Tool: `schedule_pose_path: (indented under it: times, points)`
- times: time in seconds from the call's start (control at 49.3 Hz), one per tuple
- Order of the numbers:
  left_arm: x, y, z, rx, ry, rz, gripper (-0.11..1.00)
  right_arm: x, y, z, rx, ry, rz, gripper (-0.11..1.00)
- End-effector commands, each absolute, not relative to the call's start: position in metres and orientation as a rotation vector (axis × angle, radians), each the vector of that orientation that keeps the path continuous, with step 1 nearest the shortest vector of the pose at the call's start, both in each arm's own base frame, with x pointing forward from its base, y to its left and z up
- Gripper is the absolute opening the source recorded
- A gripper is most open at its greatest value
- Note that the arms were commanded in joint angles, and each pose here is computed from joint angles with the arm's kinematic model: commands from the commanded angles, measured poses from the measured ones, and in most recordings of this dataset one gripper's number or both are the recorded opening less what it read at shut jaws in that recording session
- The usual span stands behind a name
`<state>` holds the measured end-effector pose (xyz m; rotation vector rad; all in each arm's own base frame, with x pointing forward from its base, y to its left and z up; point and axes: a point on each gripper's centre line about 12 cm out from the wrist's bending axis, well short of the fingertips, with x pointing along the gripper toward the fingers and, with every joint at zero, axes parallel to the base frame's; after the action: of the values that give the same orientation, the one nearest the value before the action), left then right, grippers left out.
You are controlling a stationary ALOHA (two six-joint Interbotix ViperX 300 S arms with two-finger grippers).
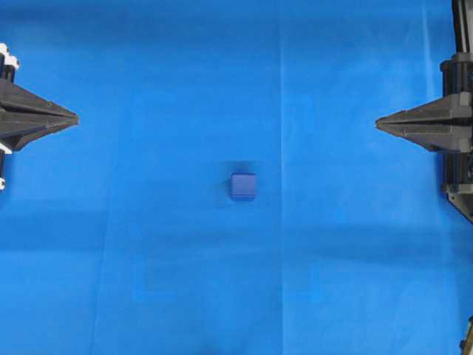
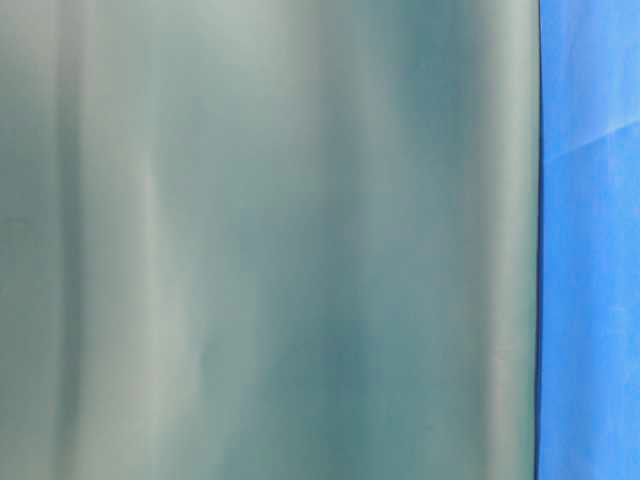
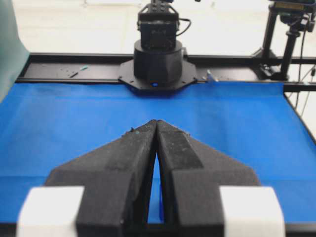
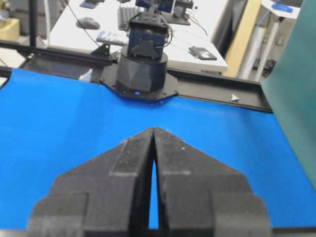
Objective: Handover the blue block to the right arm after grasping it with the left arm, then place it in the designated position.
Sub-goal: 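Open the left gripper and move it toward the blue cube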
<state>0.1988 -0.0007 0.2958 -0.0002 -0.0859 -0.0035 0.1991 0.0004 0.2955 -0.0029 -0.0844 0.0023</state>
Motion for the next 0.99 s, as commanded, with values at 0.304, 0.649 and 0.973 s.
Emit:
schedule_pose_path:
  times: [0.304, 0.649, 0.973]
  points:
    - [0.2009, -0.0009, 0.2983, 0.010, -0.087, -0.005, 0.00, 0.2028, -0.0002, 0.3018, -0.044, -0.078, 0.000, -0.03]
    - [0.1995, -0.0009, 0.3006, 0.009, -0.101, -0.005, 0.00, 0.2027, -0.0002, 0.3010, -0.030, -0.066, 0.000, -0.02]
    - [0.1995, -0.0009, 0.3013, 0.001, -0.107, -0.005, 0.61, 0.2048, -0.0013, 0.2973, 0.014, -0.048, -0.006, 0.61]
